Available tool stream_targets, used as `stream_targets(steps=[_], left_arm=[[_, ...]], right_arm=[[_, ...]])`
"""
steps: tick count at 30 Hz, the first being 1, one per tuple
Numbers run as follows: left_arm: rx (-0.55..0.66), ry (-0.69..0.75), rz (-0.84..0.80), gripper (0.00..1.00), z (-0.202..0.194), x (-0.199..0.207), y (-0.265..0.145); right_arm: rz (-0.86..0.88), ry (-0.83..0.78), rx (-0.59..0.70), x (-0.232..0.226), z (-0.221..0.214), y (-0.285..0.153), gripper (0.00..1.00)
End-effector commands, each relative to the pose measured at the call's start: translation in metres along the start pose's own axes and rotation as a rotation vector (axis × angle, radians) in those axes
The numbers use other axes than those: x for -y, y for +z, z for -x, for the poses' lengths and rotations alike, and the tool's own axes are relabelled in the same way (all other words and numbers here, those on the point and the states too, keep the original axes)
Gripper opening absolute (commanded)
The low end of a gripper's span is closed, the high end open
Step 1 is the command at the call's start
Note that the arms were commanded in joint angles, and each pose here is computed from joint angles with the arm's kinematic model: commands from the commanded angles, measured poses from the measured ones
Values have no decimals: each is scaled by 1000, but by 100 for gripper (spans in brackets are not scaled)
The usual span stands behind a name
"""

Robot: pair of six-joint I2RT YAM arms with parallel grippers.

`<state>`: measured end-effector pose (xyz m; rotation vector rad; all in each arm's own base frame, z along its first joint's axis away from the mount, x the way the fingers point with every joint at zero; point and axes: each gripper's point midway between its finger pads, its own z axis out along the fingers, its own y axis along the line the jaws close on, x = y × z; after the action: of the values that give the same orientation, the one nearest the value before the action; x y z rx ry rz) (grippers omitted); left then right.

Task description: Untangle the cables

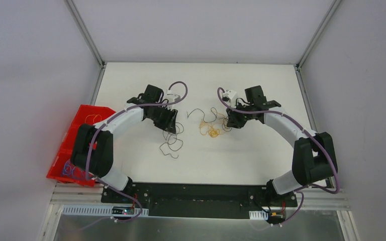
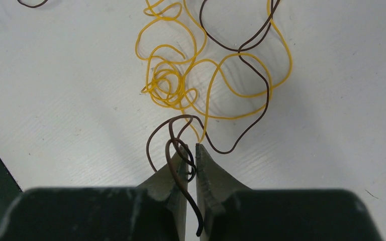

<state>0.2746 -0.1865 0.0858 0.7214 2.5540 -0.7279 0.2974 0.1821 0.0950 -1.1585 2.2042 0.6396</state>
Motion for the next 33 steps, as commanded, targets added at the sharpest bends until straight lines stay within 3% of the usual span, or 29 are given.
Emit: stream_targets(steps=[1, 4, 10, 16, 19, 21, 23, 25, 29, 33], left_arm=[[-53, -15, 92, 53, -4, -21, 11], [-89, -7, 94, 66, -16, -23, 16], [-144, 120, 178, 73, -14, -33, 27], [-256, 225, 270, 70, -26, -34, 49], [-325, 257, 314, 61, -42, -38, 55], [-351, 262, 332, 41, -47, -41, 55], [-346, 268, 350, 16, -42, -43, 50], [-299, 267, 332, 0, -27, -36, 39], [-138, 210, 222, 0, 16, -13, -10], [29, 149, 136, 0, 49, -9, -85]], right_arm=[[7, -9, 60, -7, 19, -16, 12], [10, -6, 60, -8, 18, -16, 13], [17, 5, 55, -9, 16, -14, 13], [8, 7, 52, -8, 16, -14, 13], [-2, 3, 52, -7, 15, -16, 13], [-3, -1, 51, -7, 15, -16, 13], [-4, -1, 53, -7, 16, -16, 13], [-6, -1, 55, -7, 17, -17, 13], [-8, 4, 66, -8, 21, -21, 14], [13, 14, 84, -15, 26, -26, 23]])
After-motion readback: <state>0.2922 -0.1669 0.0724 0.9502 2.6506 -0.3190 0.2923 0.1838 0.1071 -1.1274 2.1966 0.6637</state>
